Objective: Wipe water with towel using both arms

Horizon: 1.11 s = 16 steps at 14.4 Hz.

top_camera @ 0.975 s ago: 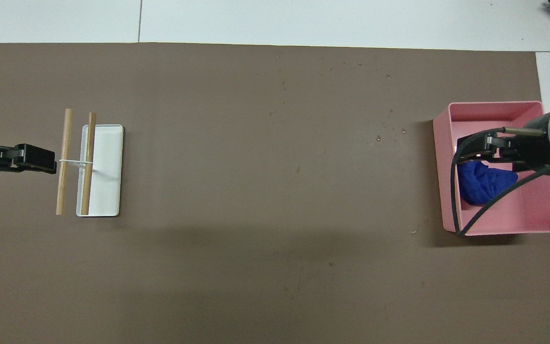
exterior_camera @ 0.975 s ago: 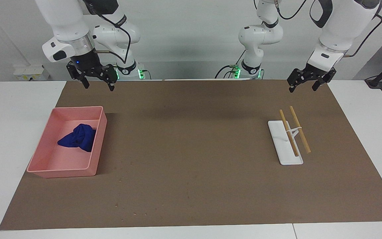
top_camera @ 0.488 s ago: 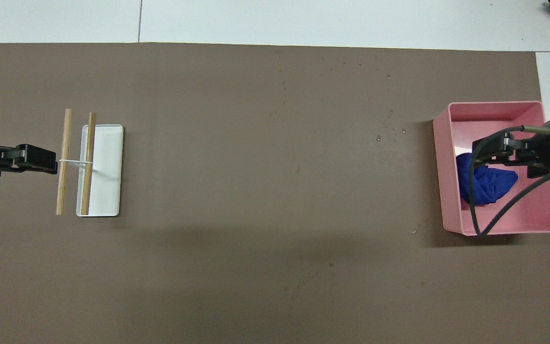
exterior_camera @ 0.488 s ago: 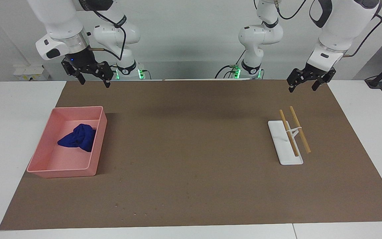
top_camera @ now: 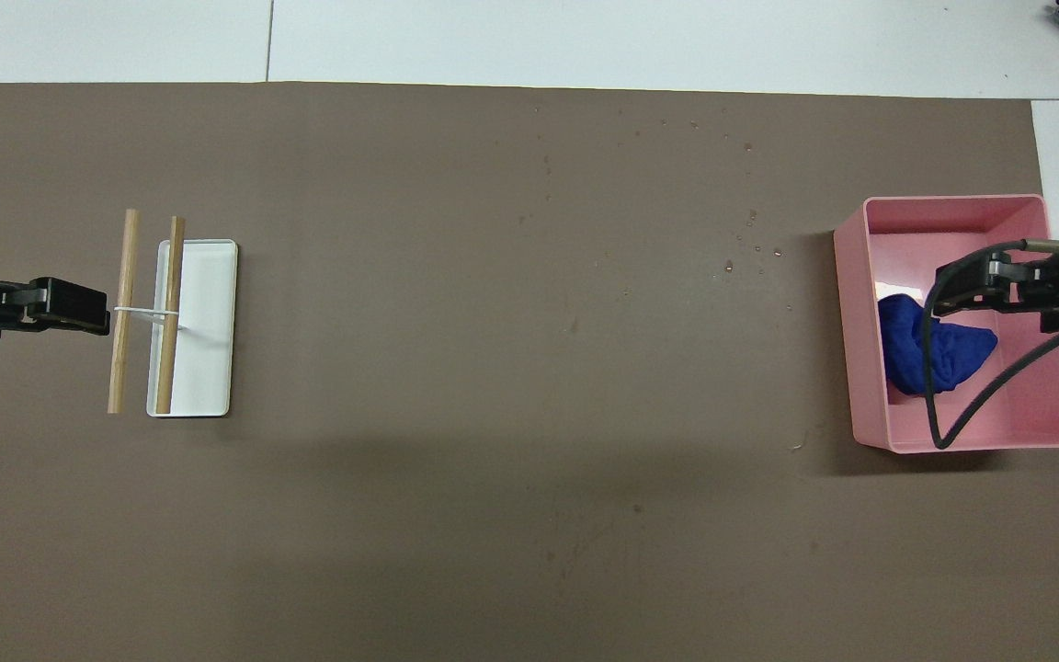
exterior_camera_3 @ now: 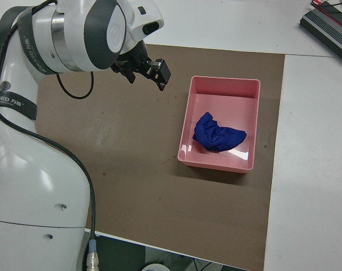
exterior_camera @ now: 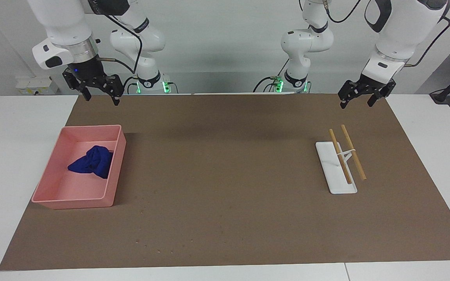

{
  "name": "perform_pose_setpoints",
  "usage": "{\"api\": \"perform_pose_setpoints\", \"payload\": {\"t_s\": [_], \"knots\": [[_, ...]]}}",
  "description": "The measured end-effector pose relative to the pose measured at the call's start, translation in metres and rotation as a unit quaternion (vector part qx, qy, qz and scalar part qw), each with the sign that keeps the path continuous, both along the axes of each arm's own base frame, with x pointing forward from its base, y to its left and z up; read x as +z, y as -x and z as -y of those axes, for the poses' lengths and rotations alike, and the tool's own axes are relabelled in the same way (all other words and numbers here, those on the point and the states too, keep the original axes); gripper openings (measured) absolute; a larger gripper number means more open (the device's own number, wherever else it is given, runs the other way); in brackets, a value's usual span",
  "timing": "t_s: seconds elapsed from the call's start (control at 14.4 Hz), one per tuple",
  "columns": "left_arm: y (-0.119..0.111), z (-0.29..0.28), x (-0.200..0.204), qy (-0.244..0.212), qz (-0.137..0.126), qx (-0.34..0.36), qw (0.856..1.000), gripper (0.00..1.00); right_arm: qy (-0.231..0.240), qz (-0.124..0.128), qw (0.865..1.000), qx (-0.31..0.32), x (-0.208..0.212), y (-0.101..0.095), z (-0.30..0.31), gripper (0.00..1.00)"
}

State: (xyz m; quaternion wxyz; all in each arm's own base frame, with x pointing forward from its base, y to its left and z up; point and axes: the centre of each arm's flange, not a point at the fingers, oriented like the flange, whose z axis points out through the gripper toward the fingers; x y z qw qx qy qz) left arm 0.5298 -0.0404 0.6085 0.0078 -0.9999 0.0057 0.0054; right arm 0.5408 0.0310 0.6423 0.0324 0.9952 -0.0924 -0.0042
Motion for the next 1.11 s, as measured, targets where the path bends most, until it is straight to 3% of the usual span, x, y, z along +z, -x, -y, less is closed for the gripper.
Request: {"api": "perform_pose_setpoints", "payload": {"t_s": [0.35, 1.11], "knots": [[0.0000, 0.0002, 0.0000, 0.000, 0.000, 0.000, 1.000, 1.00, -0.010, -0.003, 1.000, 0.002, -0.0019, 0.0002, -0.0035, 1.00], [0.0000, 0.0001, 0.0000, 0.000, 0.000, 0.000, 1.000, 1.00, -0.016, -0.008, 1.000, 0.005, -0.0094, 0.0000, -0.0074, 1.00]]}}
